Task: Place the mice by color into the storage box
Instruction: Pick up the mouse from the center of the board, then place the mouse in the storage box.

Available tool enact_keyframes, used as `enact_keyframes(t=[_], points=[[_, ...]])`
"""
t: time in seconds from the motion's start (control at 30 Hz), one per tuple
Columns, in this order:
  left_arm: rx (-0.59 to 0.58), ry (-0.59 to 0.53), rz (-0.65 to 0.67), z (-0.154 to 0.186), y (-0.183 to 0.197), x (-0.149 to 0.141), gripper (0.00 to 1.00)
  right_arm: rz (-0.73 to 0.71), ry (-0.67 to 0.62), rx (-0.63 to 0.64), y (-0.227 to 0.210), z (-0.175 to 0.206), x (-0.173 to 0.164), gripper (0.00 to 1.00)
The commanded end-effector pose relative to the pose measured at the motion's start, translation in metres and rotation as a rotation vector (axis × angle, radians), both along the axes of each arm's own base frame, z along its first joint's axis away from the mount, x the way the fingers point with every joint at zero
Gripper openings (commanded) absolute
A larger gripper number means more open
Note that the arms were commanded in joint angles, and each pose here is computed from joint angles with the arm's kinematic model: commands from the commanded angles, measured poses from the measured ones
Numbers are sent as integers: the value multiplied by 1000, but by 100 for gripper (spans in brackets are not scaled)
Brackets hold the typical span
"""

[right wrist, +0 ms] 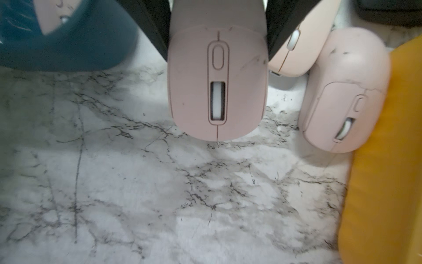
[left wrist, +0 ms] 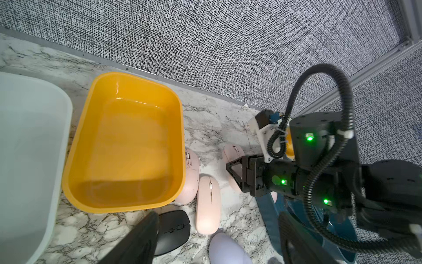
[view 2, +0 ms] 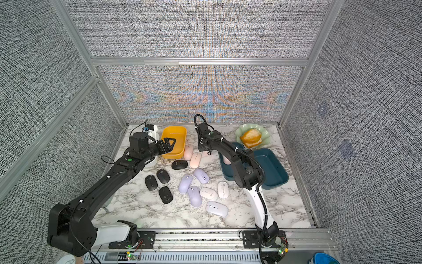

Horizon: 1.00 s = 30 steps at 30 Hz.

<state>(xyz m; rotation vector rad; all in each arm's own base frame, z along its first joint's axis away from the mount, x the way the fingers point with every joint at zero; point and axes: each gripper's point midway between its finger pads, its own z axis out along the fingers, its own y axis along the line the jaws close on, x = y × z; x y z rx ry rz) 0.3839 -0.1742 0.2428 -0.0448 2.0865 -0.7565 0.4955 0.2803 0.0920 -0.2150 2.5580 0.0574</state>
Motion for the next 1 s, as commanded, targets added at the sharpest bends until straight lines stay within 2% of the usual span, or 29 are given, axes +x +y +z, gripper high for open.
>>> enact_keyframes(t=[0.0, 0.23, 0.4, 0.53, 0.67, 0.83, 0.97], points=[[-10, -5, -24, 4, -4, -1, 83, 31, -34, -23, -3, 22, -3, 58], [-56, -9, -87, 9, -15, -7, 83, 57, -114, -67, -31, 72, -20, 57], [-80, 10, -124, 6, -22, -8, 82, 11, -140, -160, -85, 83, -37, 57], [-93, 24, -149, 5, -27, -9, 82, -56, -128, -158, -132, 73, -50, 57], [-87, 29, -144, 1, -26, -8, 82, -58, -69, -188, -164, 50, -65, 57], [-95, 44, -156, -3, -30, -7, 82, 43, -24, -252, -171, 23, -63, 57], [-95, 42, -163, -3, -30, -8, 82, 35, -1, -291, -187, 11, -51, 57]])
